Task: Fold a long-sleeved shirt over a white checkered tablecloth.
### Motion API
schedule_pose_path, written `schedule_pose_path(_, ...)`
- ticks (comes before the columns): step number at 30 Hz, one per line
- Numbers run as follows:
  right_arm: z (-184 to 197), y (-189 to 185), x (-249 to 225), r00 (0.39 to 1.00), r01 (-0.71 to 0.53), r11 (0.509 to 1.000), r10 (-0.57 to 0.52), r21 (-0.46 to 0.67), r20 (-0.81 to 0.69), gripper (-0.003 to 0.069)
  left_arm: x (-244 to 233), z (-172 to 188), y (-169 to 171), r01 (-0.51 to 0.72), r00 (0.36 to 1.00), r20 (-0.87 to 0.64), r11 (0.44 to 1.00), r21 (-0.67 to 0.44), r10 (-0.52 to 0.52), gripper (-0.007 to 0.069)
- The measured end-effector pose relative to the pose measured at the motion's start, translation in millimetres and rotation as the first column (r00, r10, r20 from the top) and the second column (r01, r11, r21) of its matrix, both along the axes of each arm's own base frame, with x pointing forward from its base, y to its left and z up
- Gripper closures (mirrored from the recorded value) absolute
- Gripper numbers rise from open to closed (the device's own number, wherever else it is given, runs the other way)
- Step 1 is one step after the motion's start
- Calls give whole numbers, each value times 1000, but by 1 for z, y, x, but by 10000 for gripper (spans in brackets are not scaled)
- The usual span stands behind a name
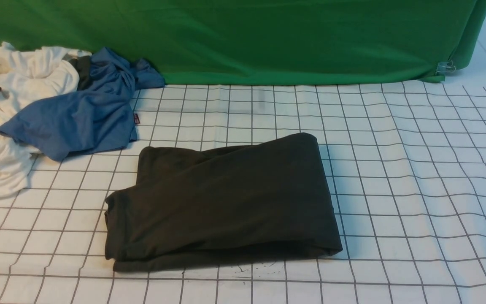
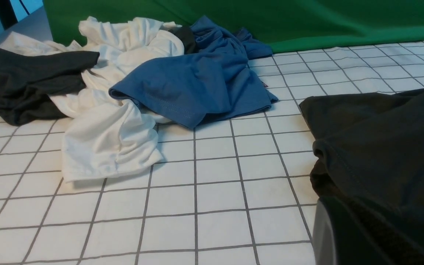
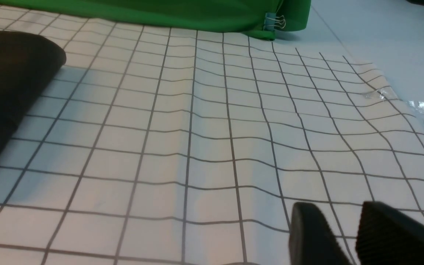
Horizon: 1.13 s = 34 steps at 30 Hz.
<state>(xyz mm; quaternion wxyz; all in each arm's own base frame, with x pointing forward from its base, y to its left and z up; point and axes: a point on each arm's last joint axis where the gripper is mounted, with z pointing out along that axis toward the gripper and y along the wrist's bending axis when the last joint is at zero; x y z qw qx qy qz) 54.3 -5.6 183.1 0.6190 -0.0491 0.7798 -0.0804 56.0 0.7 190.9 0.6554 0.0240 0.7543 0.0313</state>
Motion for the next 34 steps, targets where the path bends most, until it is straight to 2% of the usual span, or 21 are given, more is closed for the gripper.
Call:
schedule_pose_path(9,0,0,0,1000,0,1000,0,0,0,419,0,0,3,-53,999,0,999,4,53,654)
schedule_pose_path(34,0,0,0,1000,1,1000,-1,0,0,417,0,0,3,-58,998,0,998,7,58,654)
